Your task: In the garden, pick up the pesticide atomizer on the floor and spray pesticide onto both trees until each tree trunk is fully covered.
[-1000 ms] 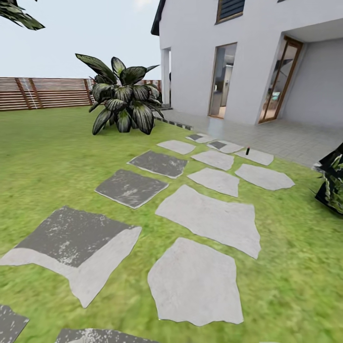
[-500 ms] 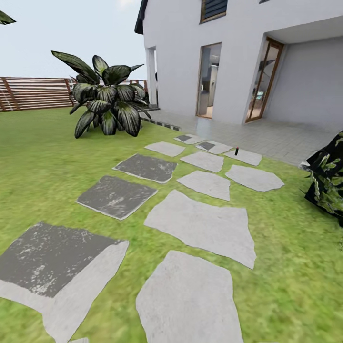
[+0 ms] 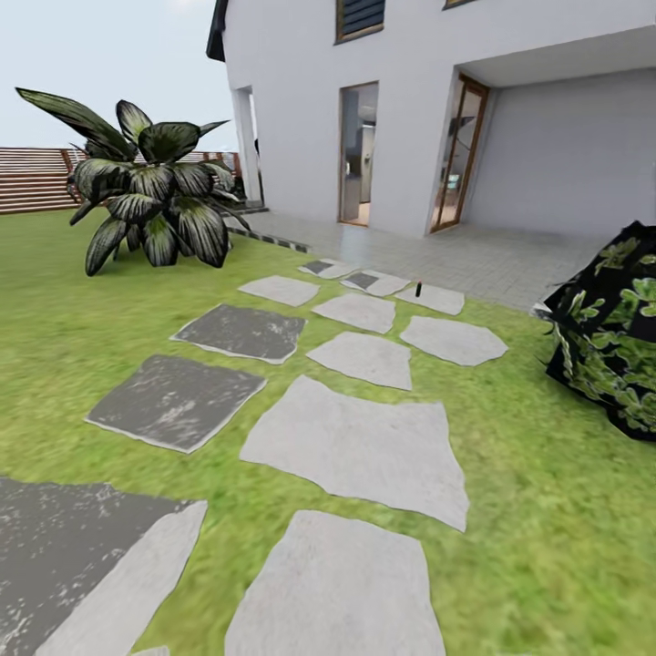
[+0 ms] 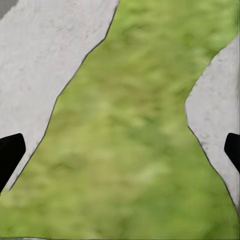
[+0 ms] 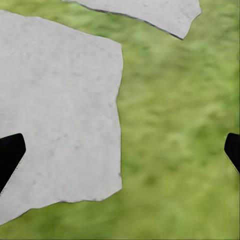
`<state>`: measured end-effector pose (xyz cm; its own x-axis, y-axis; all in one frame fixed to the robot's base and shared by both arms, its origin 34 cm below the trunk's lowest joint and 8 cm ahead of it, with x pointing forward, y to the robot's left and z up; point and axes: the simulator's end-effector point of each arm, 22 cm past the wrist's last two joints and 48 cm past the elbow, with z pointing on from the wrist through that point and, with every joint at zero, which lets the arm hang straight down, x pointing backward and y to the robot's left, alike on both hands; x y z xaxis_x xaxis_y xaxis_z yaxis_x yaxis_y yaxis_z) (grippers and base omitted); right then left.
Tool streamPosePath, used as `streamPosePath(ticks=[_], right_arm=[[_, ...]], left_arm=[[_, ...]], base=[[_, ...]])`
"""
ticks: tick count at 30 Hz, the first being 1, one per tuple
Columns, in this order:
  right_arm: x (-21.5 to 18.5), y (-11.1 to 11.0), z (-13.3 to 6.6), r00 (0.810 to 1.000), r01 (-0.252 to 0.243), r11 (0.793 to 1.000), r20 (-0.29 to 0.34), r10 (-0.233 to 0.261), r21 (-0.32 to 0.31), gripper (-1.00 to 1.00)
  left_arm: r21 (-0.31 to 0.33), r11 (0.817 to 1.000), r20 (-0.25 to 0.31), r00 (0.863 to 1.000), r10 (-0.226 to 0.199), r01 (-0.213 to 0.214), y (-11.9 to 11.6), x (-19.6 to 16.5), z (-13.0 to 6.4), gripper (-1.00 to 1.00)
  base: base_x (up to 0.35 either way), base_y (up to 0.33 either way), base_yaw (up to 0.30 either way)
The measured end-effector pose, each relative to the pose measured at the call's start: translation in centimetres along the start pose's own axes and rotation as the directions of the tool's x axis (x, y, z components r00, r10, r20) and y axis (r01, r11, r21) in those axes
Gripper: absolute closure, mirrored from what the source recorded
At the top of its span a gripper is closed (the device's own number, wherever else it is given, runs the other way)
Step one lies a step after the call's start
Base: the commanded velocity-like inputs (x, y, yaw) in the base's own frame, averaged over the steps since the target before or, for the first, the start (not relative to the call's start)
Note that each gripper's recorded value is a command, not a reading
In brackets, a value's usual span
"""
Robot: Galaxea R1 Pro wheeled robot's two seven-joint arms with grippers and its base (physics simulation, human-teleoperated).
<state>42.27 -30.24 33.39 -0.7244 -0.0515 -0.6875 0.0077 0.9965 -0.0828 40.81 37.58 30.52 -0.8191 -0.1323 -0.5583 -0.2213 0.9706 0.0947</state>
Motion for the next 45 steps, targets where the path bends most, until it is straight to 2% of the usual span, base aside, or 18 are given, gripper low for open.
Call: streamPosePath(ticks=[45], right_arm=[[-0.1,-0.01,0.02,1.0,-0.001,1.0,0.002,0.001,0.0,-1.0]], left_arm=[[0.0,1.0,-0.001,1.0,0.0,0.0,-0.02,0.03,-0.01,-1.0]], base=[[0.335,0.0,-0.001]])
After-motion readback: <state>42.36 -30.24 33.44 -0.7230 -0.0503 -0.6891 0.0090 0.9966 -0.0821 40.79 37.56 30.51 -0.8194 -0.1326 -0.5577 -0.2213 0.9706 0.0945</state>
